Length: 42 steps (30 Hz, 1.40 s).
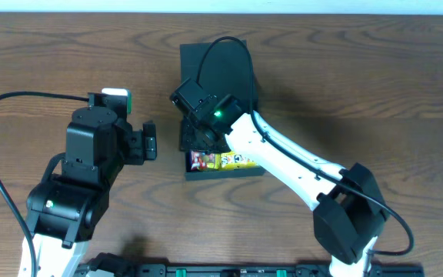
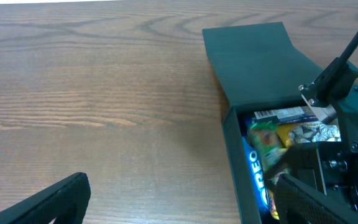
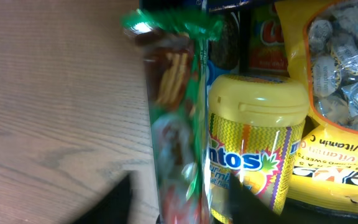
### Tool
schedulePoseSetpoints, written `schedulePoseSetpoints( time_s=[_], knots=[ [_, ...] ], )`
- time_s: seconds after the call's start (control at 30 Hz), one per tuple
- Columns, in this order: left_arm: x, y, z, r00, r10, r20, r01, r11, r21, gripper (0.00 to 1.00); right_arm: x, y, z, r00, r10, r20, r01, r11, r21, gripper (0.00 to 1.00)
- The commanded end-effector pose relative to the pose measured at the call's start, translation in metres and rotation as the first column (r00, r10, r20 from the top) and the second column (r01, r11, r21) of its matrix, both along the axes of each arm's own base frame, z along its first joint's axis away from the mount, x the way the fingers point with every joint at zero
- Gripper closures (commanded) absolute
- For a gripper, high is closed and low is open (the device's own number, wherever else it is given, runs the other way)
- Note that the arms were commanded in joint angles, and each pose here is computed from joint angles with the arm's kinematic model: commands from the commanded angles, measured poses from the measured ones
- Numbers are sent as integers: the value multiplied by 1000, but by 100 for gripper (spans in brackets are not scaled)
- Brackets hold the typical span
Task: Pack container
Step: 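Carry the KitKat bar into the box and lower it beside the Milo, then open the right gripper, release the KitKat, and lift out of box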
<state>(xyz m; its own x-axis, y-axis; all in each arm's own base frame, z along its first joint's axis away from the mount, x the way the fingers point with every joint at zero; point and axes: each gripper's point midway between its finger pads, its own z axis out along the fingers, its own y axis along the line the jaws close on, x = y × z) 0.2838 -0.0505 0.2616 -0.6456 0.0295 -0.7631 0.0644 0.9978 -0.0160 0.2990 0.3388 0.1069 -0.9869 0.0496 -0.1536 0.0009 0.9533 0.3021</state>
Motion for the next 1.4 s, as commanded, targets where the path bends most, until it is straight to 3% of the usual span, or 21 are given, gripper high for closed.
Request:
schedulePoseSetpoints(
  time_s=[0.0,0.13,0.33,0.43,0.5,0.67,0.87,1.13,1.37],
  knots=[
    [1,0,6,1000,-9,15,9,1000,4,5,1,-2,-8,1000,-6,2,6,1000,-24,20],
    [1,0,6,1000,-9,14,9,1000,4,5,2,-3,-7,1000,-8,5,8,1000,-23,26],
    [1,0,6,1000,-9,15,9,1000,4,4,23,-16,1,998,25,51,-24,1000,-18,50],
    [1,0,6,1000,-9,16,9,1000,4,5,35,-25,17,992,102,80,-105,994,23,85],
    [1,0,7,1000,-9,16,9,1000,4,5,34,-24,32,972,210,103,-219,972,82,99],
    [2,-1,8,1000,-10,23,10,1000,-4,5,12,-20,48,888,441,129,-457,874,162,98],
    [2,-5,8,999,-26,23,26,1000,-17,5,-37,-18,18,813,583,7,-577,804,144,98],
    [2,-5,8,999,-26,23,27,999,-18,5,-64,5,-6,761,648,27,-645,750,147,99],
    [2,-5,8,999,-26,23,27,999,-18,5,-53,3,-16,789,613,42,-614,783,102,99]
  ],
)
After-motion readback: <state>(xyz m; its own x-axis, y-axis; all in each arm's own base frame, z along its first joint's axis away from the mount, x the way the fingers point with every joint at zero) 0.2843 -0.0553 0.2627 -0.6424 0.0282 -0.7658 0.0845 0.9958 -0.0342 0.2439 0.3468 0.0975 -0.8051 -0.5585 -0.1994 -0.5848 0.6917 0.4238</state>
